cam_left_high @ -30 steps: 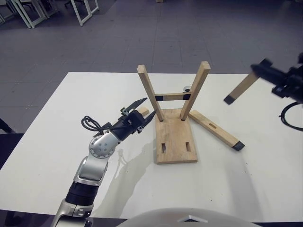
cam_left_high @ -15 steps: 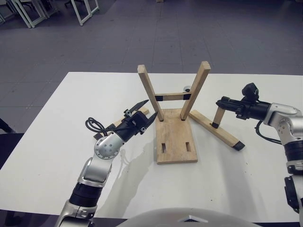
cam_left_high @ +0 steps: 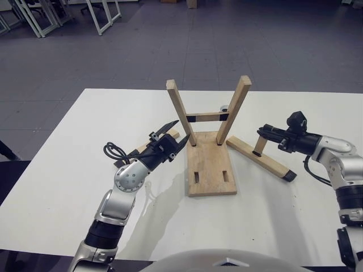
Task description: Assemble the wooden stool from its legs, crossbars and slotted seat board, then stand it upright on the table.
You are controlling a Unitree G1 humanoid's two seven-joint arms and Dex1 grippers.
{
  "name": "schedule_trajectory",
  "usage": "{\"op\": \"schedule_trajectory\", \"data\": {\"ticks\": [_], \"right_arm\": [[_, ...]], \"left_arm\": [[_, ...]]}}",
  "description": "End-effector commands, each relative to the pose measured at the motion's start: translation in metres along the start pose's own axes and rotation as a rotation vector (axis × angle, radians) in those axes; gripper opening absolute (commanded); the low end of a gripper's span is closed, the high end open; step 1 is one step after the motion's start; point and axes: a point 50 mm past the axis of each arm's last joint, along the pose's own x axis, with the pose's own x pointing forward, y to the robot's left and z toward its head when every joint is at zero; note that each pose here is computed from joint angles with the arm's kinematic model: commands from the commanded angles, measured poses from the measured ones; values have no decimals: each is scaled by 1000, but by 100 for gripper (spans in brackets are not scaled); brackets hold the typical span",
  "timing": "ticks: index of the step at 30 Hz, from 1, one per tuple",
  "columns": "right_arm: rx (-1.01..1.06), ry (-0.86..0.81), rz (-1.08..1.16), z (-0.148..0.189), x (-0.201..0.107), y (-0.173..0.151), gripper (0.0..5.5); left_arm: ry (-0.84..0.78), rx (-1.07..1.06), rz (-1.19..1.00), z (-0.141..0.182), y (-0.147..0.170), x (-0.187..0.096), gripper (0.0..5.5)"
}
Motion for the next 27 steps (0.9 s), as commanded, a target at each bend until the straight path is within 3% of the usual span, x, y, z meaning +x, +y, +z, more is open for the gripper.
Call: {"op": "schedule_trajectory", "data": {"ticks": [1,5,8,20,23,27], "right_arm": [[37,230,-72,-46,-10,2,40],[52,209,-301,-46,-31,-16,40],[95,163,-423,-44,-29,-17,40],[163,69,-570,-26,-22,-17,40],[156,-6,-587,-5,-24,-17,108],[122,-187,-578,60,-26,-12,181]], "left_arm": [[12,-5,3,-2,-3,0,255],[25,0,20,-4,1,-3,255],[33,-4,26,-5,0,-4,255],[44,-3,35,-7,1,-7,255],[59,1,38,-10,1,-12,255],[77,1,45,-14,2,-18,255]]}}
